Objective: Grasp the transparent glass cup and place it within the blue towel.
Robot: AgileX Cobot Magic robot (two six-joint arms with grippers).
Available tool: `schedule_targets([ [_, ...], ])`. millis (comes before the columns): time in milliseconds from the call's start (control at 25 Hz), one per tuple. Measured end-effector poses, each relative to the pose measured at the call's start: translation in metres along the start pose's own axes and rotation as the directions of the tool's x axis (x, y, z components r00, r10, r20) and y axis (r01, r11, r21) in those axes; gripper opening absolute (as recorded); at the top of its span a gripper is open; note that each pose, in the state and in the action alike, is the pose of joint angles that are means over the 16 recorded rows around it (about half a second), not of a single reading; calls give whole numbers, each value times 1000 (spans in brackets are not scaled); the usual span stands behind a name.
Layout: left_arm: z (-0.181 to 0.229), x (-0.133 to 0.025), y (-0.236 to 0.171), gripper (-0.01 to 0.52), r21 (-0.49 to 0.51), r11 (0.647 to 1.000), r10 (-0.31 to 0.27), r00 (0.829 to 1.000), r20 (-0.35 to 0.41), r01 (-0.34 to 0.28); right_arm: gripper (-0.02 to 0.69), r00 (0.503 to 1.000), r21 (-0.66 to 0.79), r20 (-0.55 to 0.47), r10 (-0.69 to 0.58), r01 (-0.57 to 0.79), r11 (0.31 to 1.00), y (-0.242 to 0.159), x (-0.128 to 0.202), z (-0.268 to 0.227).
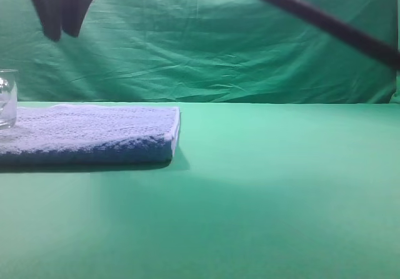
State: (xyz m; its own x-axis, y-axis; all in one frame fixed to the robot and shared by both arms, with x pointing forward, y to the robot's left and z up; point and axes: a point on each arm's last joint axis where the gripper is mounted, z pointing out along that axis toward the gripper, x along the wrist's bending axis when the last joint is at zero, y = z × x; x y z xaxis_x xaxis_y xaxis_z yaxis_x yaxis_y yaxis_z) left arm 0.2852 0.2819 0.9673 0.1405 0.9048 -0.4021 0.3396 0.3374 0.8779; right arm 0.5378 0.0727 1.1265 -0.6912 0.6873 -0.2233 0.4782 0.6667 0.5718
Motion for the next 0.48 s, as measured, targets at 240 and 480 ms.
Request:
schedule_targets([
  [240, 0, 0, 0, 0, 0, 1000, 0, 1000, 0, 0, 61, 999, -49, -18, 49, -50, 998, -4, -19, -52],
  [480, 0, 0, 0, 0, 0, 1000, 0, 1000, 0, 0, 61, 998, -41, -39, 58, -59, 997, -26, -29, -93],
])
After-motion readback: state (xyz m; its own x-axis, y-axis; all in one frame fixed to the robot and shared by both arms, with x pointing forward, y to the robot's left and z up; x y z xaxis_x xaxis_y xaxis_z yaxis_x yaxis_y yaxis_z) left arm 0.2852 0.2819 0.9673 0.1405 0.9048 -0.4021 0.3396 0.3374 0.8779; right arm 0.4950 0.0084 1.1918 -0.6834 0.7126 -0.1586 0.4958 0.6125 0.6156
